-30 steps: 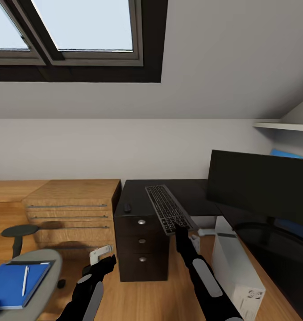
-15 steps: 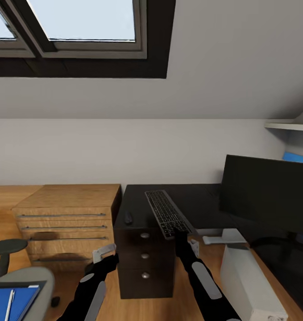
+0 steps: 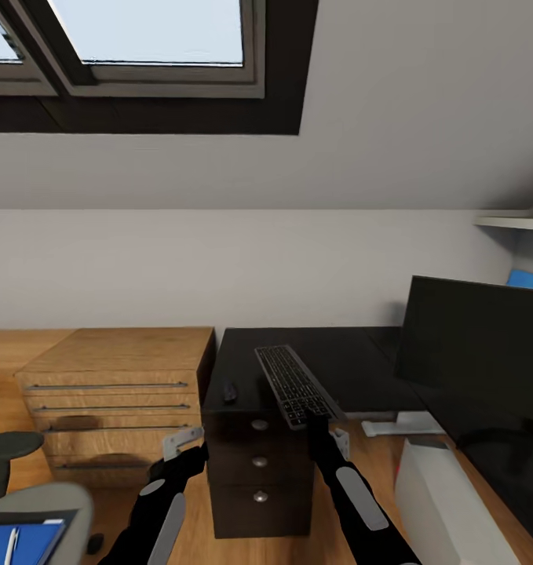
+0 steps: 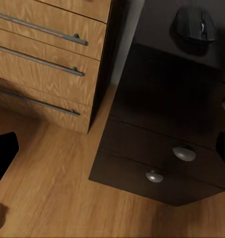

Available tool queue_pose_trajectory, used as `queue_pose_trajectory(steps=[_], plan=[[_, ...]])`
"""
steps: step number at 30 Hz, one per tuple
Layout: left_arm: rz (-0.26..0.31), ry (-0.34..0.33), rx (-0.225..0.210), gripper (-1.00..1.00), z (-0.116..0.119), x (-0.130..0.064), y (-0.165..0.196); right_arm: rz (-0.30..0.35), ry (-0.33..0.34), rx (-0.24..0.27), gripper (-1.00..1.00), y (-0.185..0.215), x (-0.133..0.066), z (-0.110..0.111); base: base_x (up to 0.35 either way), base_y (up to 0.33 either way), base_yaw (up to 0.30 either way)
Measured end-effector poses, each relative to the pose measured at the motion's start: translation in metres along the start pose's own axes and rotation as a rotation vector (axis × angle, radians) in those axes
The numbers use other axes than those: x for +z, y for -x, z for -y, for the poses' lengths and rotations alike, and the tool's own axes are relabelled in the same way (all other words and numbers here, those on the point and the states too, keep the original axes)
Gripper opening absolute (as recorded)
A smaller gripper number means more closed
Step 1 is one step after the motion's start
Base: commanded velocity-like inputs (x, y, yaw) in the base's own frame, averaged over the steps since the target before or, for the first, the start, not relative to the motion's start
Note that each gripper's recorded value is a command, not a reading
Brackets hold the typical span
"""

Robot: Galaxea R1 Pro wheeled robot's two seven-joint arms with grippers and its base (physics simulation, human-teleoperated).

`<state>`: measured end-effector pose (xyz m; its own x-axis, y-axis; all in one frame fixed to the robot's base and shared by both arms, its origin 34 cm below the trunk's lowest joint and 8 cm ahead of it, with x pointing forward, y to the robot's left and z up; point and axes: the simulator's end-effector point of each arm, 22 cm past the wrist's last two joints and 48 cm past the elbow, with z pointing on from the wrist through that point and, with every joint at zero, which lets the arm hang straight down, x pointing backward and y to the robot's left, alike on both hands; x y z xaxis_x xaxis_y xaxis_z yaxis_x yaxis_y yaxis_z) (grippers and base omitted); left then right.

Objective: In the bedroom, organize the workspace by keeping the computer under the desk, ensuring the monitor is on the desk, placing the keyboard on the desk next to the monitor, placing the mouse on the desk next to the keyboard, moving the folder from the swivel chair onto the desk next to the mouse, stacking the notebook on top of the folder with the pen on top of the notebook, and positioning the swivel chair next to the desk.

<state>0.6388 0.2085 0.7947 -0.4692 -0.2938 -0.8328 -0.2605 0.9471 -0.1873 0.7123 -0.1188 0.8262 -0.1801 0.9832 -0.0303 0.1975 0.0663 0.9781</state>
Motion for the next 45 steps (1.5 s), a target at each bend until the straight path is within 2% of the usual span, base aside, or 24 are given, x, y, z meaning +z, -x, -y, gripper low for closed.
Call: queue_pose_trajectory(steps=[12,23,38,45], plan=[[-0.002,0.000,0.001,1.00,0.000,0.000,0.000,0.000,-0.014,0.000,-1.00,0.000,0.000,0.004,0.229,0.000,0.000],[-0.002,-0.002,0.000,1.00,0.001,0.000,-0.001,0.000,-0.037,-0.001,-1.00,0.000,0.000,0.009,-0.090,0.126,0.000],[0.012,-0.006,-0.005,1.00,0.003,-0.002,0.007,0.000,-0.037,0.000,-1.00,0.000,0.000,0.009,-0.006,0.010,0.000],[0.017,-0.008,-0.007,1.00,0.001,0.003,-0.001,0.000,-0.038,0.000,-1.00,-0.001,0.002,0.021,0.000,0.000,0.000]])
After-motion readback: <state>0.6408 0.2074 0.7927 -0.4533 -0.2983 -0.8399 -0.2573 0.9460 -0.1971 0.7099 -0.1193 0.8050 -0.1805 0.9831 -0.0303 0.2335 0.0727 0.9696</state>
